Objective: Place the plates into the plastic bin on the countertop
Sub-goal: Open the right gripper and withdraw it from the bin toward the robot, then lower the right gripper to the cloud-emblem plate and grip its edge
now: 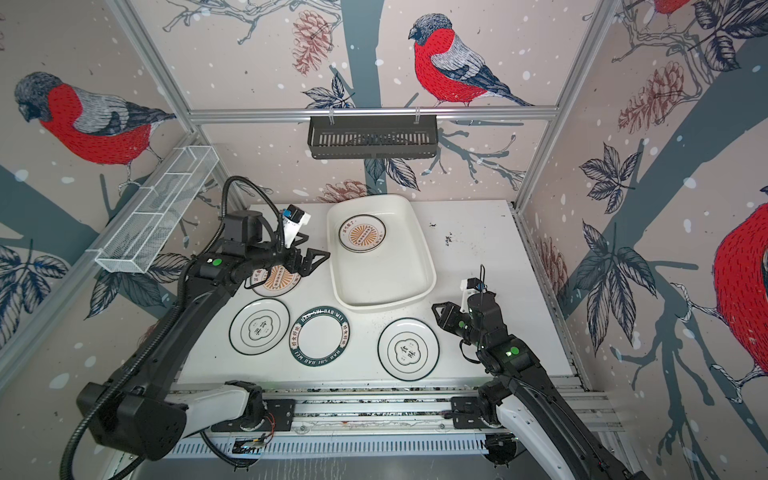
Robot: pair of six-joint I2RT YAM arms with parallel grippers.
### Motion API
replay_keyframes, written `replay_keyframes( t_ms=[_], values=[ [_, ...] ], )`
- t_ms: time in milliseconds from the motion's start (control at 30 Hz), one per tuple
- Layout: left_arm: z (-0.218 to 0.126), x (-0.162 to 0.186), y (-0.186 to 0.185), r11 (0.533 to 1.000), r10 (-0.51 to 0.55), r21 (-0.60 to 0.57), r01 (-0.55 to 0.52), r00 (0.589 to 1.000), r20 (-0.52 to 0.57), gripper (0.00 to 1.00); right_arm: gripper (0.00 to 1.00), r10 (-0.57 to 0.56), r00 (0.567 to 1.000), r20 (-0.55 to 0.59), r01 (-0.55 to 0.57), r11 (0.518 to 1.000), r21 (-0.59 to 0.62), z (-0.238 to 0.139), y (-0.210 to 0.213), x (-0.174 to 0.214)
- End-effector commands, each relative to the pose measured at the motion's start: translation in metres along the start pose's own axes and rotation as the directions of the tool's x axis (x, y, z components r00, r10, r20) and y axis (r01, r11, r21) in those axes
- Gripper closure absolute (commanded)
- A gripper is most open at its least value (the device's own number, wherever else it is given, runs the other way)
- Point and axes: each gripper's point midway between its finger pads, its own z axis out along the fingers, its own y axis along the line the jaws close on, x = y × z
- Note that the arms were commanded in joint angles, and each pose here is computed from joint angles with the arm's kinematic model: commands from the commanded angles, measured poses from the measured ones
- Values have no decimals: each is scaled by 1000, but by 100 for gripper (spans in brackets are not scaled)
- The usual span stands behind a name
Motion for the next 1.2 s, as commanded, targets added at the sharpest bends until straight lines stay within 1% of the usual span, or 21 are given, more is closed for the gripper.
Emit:
replay_keyframes(
  t_ms=[0,133,300,400,500,667,767,1000,1167],
  values=[
    [-1,0,-7,999,5,32,-6,1000,24,2,62,27,999,-35,-26,999,45,0,-17,16],
    [1,6,-13,998,-3,68,2,1000,22,2,62,54,997,-55,-50,996,75,1,-32,28],
    [4,10,-18,993,-42,109,39,999,23,2,63,94,990,-106,-83,991,109,1,-45,47],
    [6,9,-23,988,-58,143,56,998,13,2,63,111,985,-133,-94,988,124,0,-53,58],
    [2,3,-28,984,-63,168,58,998,26,2,63,116,980,-164,-94,986,136,-1,-58,67],
    [-7,-6,-33,985,-43,169,32,997,64,2,63,129,962,-242,-105,989,109,3,-60,87],
    [-7,-7,-31,986,-44,162,33,997,62,2,63,143,956,-256,-112,985,132,1,-66,93],
    [-8,-1,-34,986,-47,164,36,997,63,2,63,173,942,-289,-145,983,115,5,-72,108],
    [-7,-1,-34,985,-52,170,40,996,66,2,65,174,936,-305,-142,982,125,7,-77,115]
  ],
)
